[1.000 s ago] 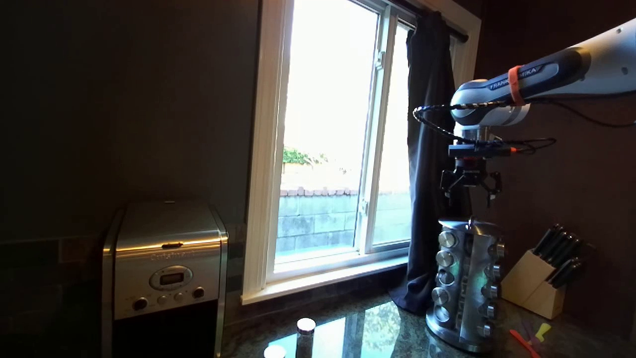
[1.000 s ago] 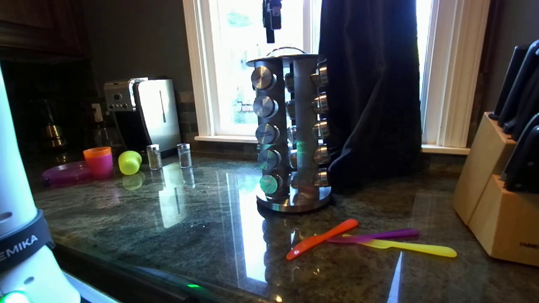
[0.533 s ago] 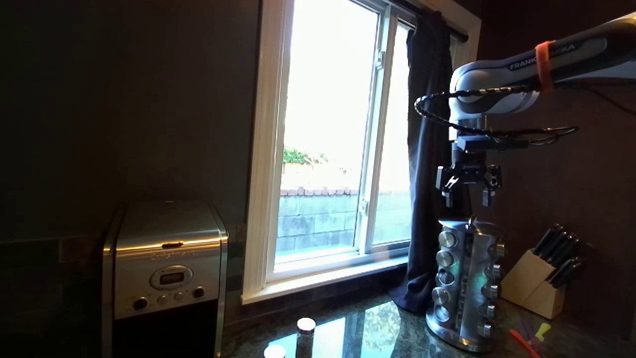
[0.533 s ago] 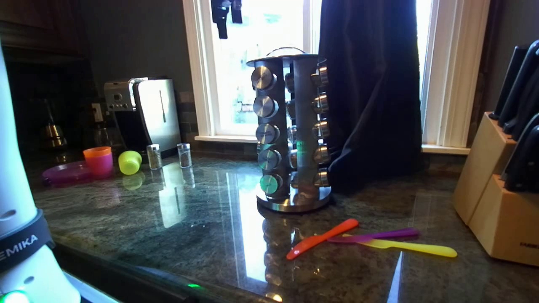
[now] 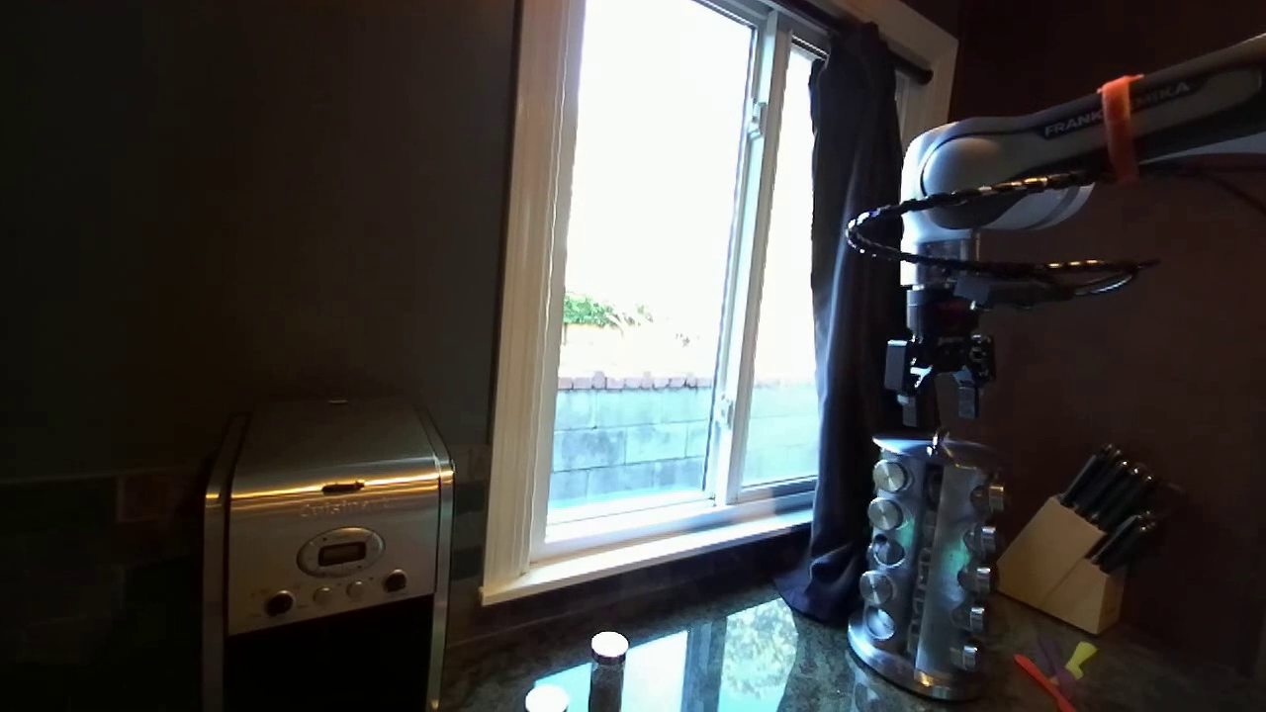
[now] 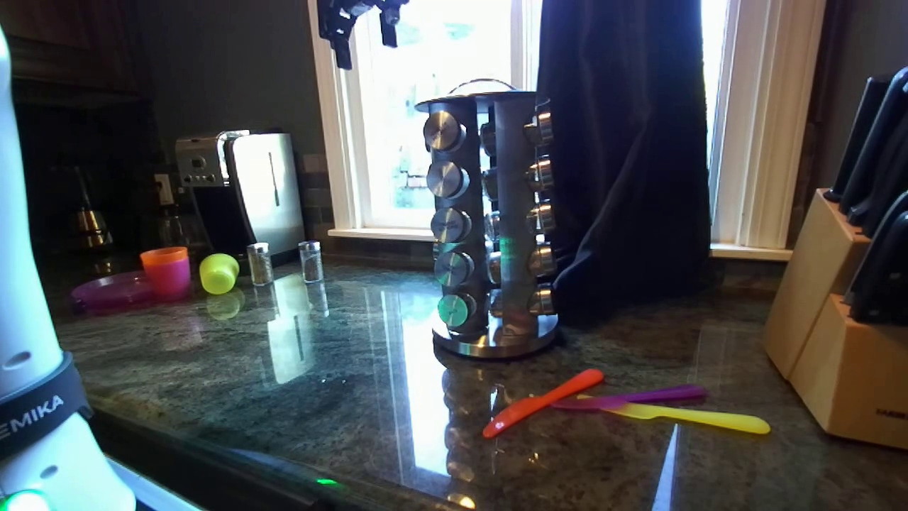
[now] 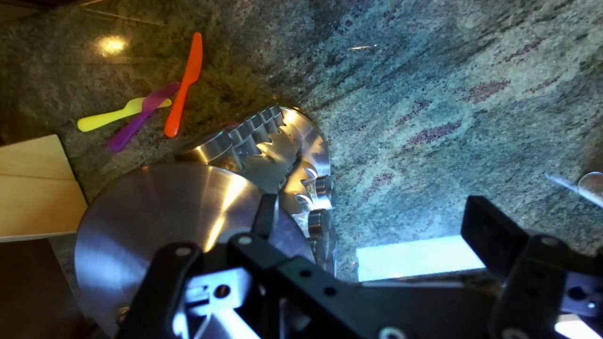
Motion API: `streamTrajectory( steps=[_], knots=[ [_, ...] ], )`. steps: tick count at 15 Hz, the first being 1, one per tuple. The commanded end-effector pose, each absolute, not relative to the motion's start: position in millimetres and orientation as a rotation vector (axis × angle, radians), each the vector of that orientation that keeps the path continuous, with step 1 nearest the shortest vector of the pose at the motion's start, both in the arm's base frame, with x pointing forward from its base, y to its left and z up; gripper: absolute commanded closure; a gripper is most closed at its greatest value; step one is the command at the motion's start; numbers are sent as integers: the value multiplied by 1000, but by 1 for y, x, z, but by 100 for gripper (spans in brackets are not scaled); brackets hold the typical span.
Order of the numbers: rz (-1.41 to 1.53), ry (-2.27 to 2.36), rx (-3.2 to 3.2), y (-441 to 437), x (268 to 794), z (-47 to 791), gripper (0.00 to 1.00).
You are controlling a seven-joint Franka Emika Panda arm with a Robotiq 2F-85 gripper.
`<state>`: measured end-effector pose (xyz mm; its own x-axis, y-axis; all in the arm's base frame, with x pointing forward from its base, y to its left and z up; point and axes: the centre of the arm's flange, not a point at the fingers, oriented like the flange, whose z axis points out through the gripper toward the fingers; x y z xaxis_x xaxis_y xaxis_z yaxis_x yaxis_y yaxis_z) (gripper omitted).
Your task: Slightly rotate the spice rack
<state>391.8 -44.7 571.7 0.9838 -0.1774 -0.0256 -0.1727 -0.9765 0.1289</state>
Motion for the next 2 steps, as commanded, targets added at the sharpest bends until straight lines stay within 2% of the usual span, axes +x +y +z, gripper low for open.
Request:
streamTrajectory(
  steps=[1,2],
  knots=[
    [-55,-253,3006,-46,391,572,0],
    [-54,-244,3008,-47,391,573,0]
  ],
)
